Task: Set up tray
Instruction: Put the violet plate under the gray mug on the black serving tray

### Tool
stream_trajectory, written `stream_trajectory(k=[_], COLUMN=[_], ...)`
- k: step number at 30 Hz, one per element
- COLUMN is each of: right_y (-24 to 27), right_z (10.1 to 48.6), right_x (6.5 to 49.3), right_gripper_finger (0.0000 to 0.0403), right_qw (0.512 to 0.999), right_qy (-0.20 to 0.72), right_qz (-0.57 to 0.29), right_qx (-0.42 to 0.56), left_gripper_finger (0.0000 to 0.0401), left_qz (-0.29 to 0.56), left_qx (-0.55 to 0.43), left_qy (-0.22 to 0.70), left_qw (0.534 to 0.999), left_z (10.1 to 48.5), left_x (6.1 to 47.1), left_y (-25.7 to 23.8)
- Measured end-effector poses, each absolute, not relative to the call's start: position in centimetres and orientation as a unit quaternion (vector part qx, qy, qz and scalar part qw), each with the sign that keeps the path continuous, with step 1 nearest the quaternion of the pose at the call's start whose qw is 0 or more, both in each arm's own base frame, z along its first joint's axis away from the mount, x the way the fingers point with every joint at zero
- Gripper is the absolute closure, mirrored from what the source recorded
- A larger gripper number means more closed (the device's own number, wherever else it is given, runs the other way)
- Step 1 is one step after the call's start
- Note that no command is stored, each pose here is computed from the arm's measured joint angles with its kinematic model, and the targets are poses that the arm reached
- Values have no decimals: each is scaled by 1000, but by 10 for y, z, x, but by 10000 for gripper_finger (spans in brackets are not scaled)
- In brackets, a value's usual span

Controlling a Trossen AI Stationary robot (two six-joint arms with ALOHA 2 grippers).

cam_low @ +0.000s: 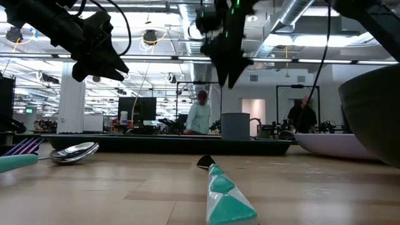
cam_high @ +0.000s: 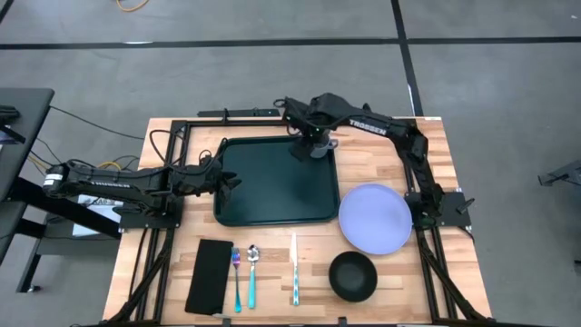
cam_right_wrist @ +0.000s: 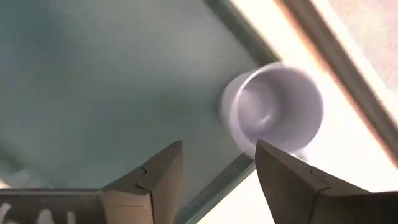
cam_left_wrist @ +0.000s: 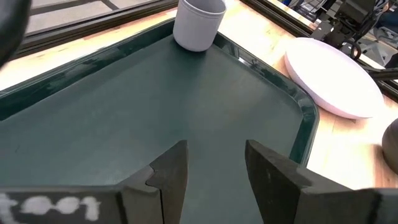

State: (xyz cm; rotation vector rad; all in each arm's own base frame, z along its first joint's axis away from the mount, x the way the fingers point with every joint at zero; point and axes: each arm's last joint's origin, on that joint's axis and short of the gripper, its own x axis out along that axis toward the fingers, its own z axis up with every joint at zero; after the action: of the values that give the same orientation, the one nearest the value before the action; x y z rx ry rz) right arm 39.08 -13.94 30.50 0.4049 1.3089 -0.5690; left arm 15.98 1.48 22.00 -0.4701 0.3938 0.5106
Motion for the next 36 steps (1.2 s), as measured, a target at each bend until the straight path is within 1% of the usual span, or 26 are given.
stream_trajectory(k=[7,9,11,14,18,20,22,24,27,31,36], right_y=[-60,-36,-14,12,36,44,51,56,65,78,87], right_z=[340,344,344,332,313,297,286,279,269,257,230], right_x=[385,382,376,372,360,348,342,331,326,325,334], right_gripper_finger=[208,210,212,215,220,222,224,226,228,227,232], right_qw=[759,755,741,721,695,659,643,616,600,588,561], right_qy=[580,584,595,595,597,616,605,602,583,579,620], right_qz=[-233,-236,-259,-309,-335,-361,-379,-405,-421,-428,-426], right_qx=[183,181,171,173,220,235,276,308,351,368,346], left_gripper_finger=[252,252,252,252,252,252,252,252,252,252,252], left_qz=[242,234,227,216,196,184,176,173,171,171,169], left_qx=[-224,-226,-227,-227,-209,-208,-210,-211,-208,-207,-201], left_qy=[196,202,214,235,256,257,258,260,260,259,261], left_qw=[924,924,923,920,923,926,926,926,927,928,929], left_z=[220,219,218,215,213,213,213,213,213,213,213], left_x=[160,160,159,157,156,157,157,157,157,157,157], left_y=[14,14,13,12,11,11,10,10,10,10,10])
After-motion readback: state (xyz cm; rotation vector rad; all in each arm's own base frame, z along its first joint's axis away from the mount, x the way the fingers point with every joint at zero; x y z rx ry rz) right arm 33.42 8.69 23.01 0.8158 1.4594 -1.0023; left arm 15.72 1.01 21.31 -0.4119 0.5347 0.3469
